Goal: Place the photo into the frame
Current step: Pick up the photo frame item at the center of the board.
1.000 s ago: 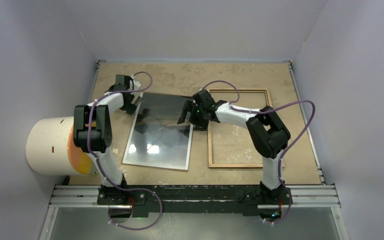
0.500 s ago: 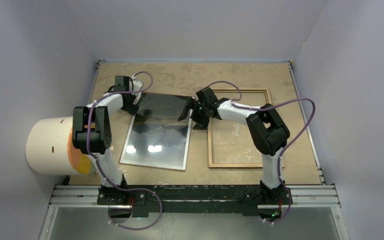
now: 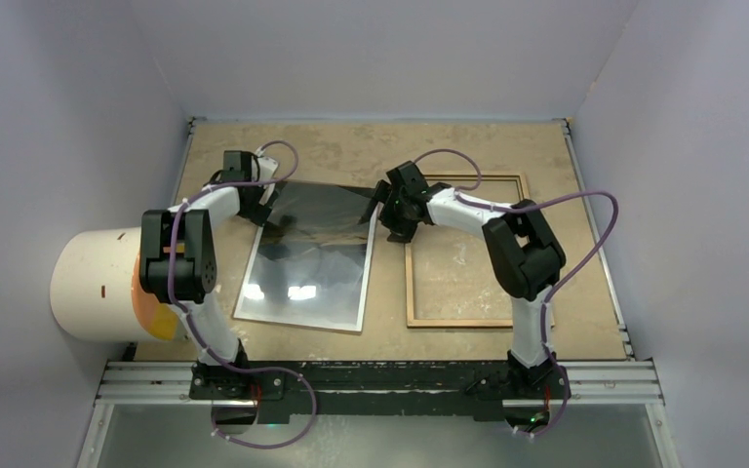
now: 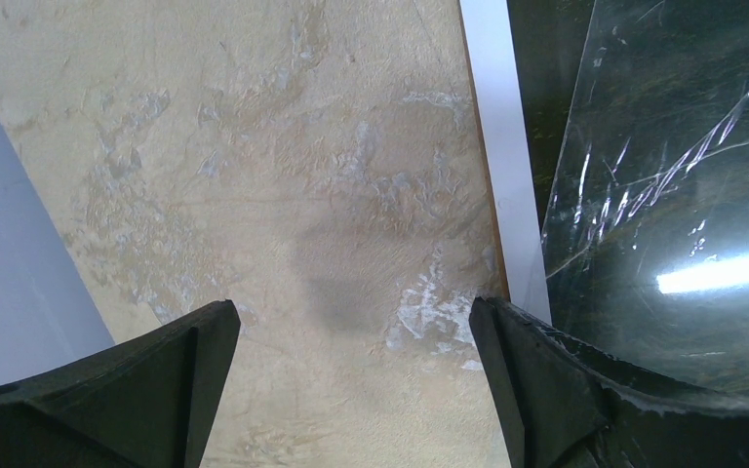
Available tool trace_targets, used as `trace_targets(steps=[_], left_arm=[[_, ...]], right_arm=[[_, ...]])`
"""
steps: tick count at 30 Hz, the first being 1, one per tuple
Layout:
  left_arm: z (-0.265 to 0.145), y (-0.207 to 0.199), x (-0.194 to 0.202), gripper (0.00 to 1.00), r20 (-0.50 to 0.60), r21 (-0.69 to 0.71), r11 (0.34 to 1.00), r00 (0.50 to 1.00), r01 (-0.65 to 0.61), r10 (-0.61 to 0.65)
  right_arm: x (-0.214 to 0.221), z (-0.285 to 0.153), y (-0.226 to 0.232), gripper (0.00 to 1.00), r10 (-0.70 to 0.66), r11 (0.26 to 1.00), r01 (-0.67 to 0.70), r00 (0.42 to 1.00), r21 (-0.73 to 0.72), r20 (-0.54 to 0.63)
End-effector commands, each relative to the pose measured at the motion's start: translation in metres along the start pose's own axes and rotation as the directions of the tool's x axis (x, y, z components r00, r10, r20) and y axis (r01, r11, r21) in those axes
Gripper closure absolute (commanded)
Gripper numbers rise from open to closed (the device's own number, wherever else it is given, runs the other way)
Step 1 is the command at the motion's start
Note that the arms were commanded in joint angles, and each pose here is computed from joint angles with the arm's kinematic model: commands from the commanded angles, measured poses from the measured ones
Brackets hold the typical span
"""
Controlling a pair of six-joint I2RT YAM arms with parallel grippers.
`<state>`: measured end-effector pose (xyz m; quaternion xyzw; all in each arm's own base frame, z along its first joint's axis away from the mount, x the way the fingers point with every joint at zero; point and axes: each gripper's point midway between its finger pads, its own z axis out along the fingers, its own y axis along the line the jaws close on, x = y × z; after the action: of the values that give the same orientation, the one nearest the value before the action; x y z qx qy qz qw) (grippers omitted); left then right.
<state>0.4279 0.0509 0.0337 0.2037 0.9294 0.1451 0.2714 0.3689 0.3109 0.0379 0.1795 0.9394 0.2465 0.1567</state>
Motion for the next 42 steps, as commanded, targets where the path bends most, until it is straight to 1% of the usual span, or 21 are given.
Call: trace_targets(steps=[1, 5, 8, 10, 12, 15, 18, 24, 27, 31, 34, 38, 40, 42], left_arm=[[0.009, -0.050, 0.065, 0.00, -0.195, 0.162, 0.987, 0.980, -0.014, 0.046], [0.008, -0.052, 0.066, 0.00, -0.193, 0.169, 0.986, 0.980, -0.012, 0.045], [0.006, -0.059, 0.066, 0.00, -0.179, 0.189, 0.982, 0.982, -0.022, 0.056], [0.005, -0.066, 0.067, 0.00, -0.178, 0.201, 0.979, 0.981, -0.040, 0.077], [0.005, -0.070, 0.069, 0.00, -0.180, 0.208, 0.977, 0.979, -0.054, 0.092], [0.004, -0.077, 0.067, 0.00, -0.172, 0.220, 0.972, 0.978, -0.082, 0.122], [0.001, -0.082, 0.064, 0.00, -0.162, 0.227, 0.968, 0.976, -0.105, 0.144], [-0.001, -0.087, 0.064, 0.00, -0.164, 0.227, 0.966, 0.973, -0.125, 0.164], [0.000, -0.084, 0.065, 0.00, -0.170, 0.208, 0.969, 0.970, -0.134, 0.171], [0.002, -0.082, 0.067, 0.00, -0.179, 0.197, 0.970, 0.968, -0.140, 0.176], [0.002, -0.081, 0.067, 0.00, -0.179, 0.192, 0.971, 0.968, -0.142, 0.177], [0.001, -0.083, 0.067, 0.00, -0.173, 0.198, 0.970, 0.969, -0.143, 0.178], [0.001, -0.082, 0.068, 0.00, -0.175, 0.198, 0.970, 0.968, -0.144, 0.179], [0.001, -0.083, 0.068, 0.00, -0.173, 0.201, 0.968, 0.968, -0.147, 0.183]], right_arm=[[-0.002, 0.026, -0.036, 0.10, 0.044, 0.991, -0.049, 0.998, 0.122, 0.045], [0.001, 0.033, -0.027, 0.11, 0.106, 0.993, -0.108, 0.994, 0.051, 0.039], [0.004, 0.031, -0.012, 0.12, 0.142, 0.989, -0.142, 0.990, -0.040, 0.019], [0.001, 0.023, 0.004, 0.13, 0.159, 0.979, -0.153, 0.987, -0.132, 0.031], [-0.005, 0.007, 0.019, 0.15, 0.185, 0.962, -0.169, 0.981, -0.217, 0.056], [-0.002, -0.009, 0.029, 0.17, 0.258, 0.919, -0.233, 0.965, -0.318, 0.040], [-0.004, -0.022, 0.045, 0.19, 0.275, 0.888, -0.244, 0.961, -0.390, 0.024], [-0.008, -0.039, 0.060, 0.24, 0.250, 0.871, -0.210, 0.968, -0.444, 0.032], [-0.013, -0.045, 0.060, 0.25, 0.234, 0.883, -0.184, 0.970, -0.432, 0.066], [-0.023, -0.054, 0.057, 0.26, 0.211, 0.903, -0.136, 0.967, -0.408, 0.144], [-0.026, -0.059, 0.062, 0.27, 0.192, 0.904, -0.110, 0.968, -0.413, 0.160], [-0.027, -0.063, 0.076, 0.27, 0.164, 0.887, -0.080, 0.975, -0.455, 0.148], [-0.021, -0.066, 0.087, 0.27, 0.155, 0.858, -0.087, 0.983, -0.506, 0.095], [-0.019, -0.068, 0.097, 0.28, 0.142, 0.834, -0.076, 0.987, -0.546, 0.079]])
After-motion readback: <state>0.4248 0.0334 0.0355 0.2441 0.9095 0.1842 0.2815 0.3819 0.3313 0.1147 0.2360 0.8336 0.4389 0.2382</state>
